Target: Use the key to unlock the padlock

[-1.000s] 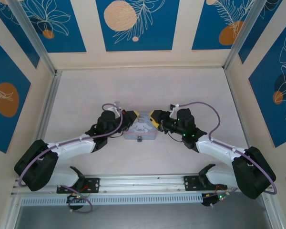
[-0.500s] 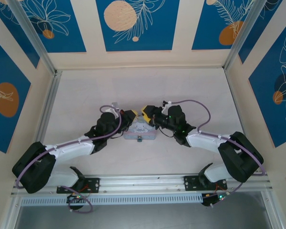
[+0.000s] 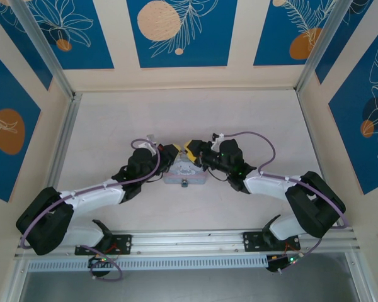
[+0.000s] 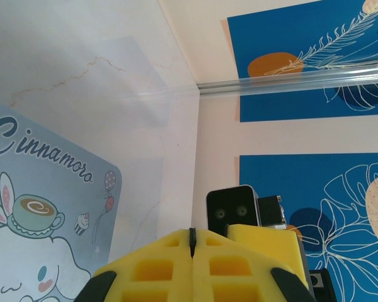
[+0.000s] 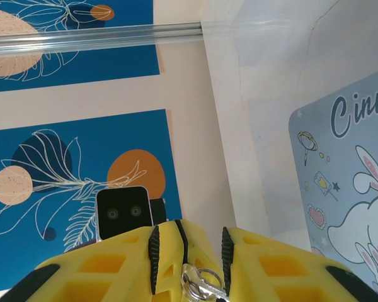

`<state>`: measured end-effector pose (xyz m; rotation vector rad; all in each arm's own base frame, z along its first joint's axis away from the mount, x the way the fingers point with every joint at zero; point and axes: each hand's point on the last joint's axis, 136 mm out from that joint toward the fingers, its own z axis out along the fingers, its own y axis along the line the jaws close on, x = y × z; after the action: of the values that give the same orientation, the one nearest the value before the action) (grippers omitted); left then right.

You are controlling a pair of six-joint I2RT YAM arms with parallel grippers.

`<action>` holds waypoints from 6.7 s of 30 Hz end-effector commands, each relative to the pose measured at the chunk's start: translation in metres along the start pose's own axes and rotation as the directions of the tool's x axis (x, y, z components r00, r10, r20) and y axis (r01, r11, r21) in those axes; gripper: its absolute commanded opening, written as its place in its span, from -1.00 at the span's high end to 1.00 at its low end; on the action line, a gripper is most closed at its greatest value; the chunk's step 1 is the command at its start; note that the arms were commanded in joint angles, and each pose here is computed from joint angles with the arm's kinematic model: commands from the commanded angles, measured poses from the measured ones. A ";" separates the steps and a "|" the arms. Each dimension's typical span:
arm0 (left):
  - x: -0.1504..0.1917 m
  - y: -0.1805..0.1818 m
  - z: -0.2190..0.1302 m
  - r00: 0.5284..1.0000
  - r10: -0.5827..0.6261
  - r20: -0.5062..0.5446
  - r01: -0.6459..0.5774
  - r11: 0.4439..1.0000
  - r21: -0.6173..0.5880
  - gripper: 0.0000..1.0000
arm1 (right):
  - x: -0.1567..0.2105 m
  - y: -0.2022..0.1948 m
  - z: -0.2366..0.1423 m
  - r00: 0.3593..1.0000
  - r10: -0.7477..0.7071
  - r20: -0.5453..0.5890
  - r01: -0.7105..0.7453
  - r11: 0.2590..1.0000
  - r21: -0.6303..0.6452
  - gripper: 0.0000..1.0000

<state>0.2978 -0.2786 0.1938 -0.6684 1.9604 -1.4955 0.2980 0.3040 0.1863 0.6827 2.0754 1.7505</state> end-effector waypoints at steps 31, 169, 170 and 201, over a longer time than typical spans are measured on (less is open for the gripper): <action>0.002 -0.012 -0.006 0.999 0.052 -0.003 -0.052 0.999 0.017 0.68 | -0.004 0.016 0.004 1.000 -0.016 -0.018 0.016 0.999 -0.030 1.00; -0.016 -0.073 -0.014 0.999 0.009 -0.032 -0.005 0.993 0.120 1.00 | 0.026 0.042 -0.003 0.652 -0.724 -0.226 0.662 0.689 -0.296 0.25; -0.016 -0.073 -0.014 0.999 0.008 -0.032 -0.004 0.993 0.119 1.00 | 0.025 0.043 -0.002 0.653 -0.723 -0.224 0.662 0.689 -0.294 0.26; -0.009 -0.070 -0.011 0.999 -0.016 -0.049 0.021 0.995 0.101 1.00 | 0.018 0.054 0.000 0.577 -0.788 -0.213 0.748 0.615 -0.250 0.90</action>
<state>0.2999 -0.2763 0.2536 -0.6226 1.9289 -1.5986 0.2924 0.3208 0.2208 -0.5128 1.9941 1.4802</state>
